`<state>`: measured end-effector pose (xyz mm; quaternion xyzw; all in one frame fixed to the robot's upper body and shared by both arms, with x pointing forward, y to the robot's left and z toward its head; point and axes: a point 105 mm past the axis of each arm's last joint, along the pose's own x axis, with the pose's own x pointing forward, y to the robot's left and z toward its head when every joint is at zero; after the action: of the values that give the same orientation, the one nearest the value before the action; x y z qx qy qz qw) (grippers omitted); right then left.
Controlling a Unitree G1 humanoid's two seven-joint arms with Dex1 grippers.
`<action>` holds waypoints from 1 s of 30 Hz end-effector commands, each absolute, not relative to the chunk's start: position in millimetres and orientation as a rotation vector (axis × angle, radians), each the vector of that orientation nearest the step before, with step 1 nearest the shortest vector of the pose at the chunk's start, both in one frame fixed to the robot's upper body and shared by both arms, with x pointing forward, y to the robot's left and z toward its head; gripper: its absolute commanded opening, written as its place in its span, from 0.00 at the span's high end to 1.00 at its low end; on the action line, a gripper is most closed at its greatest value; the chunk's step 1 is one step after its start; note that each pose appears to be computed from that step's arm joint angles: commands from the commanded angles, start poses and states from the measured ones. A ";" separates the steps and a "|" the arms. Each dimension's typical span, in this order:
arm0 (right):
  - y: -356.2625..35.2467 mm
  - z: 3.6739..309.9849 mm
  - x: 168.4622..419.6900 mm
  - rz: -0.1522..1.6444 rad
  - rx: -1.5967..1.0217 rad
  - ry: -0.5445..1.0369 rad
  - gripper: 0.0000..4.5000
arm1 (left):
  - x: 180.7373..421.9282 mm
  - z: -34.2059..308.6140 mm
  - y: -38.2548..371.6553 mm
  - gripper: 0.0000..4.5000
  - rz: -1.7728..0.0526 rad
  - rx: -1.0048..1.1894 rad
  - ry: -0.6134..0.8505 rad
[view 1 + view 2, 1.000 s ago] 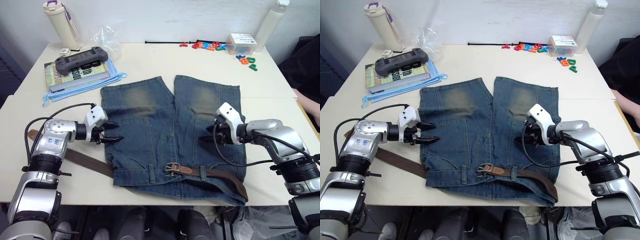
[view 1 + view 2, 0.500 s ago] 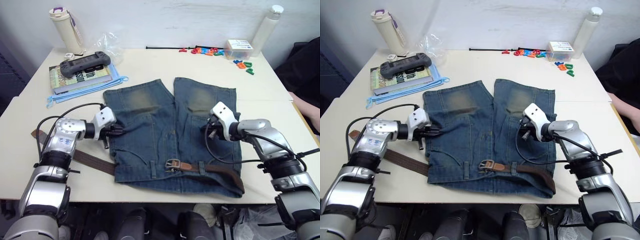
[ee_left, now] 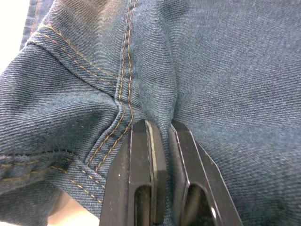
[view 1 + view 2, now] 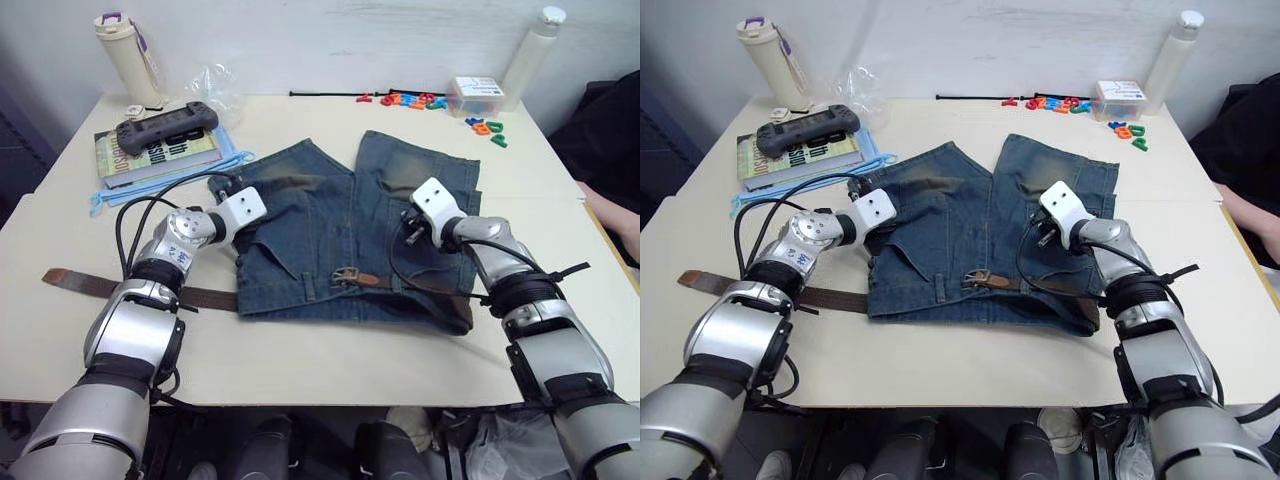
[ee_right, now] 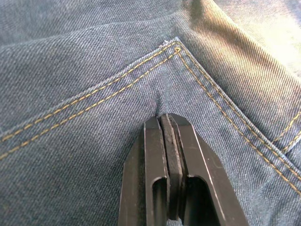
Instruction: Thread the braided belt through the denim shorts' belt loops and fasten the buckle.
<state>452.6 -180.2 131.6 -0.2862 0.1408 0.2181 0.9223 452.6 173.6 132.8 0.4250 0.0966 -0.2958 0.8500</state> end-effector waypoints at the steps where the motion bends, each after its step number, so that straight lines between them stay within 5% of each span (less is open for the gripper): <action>1: -191.3 135.7 456.5 0.400 -0.622 0.275 1.00 | 450.8 119.3 183.3 0.99 -0.599 0.935 0.258; 6: -183.7 144.1 457.2 0.430 -0.596 0.225 1.00 | 449.8 121.9 175.4 0.99 -0.630 0.866 0.230; 7: -183.1 145.7 456.7 0.435 -0.603 0.217 0.93 | 449.2 123.3 174.0 1.00 -0.641 0.860 0.219; 10: -182.1 156.0 453.9 0.444 -0.561 0.181 0.73 | 450.1 133.5 173.9 0.75 -0.638 0.792 0.180; 15: -174.7 195.7 435.8 0.470 -0.427 0.073 0.27 | 448.6 165.6 173.7 0.34 -0.669 0.626 0.064; 18: -154.9 233.5 398.2 0.574 -0.288 -0.035 0.01 | 435.6 195.7 179.5 0.34 -0.721 0.485 -0.052; 24: -117.5 257.1 322.0 0.818 -0.140 -0.126 0.01 | 377.3 223.6 188.7 0.34 -0.784 0.273 -0.142; 30: -108.0 232.4 282.5 0.922 -0.098 -0.072 0.01 | 319.2 239.2 213.7 0.34 -0.688 -0.129 -0.156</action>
<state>293.2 -106.6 226.9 -0.0406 -0.0173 0.4392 0.8973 335.8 205.7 219.8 -0.0151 -0.0492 -0.3521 0.9345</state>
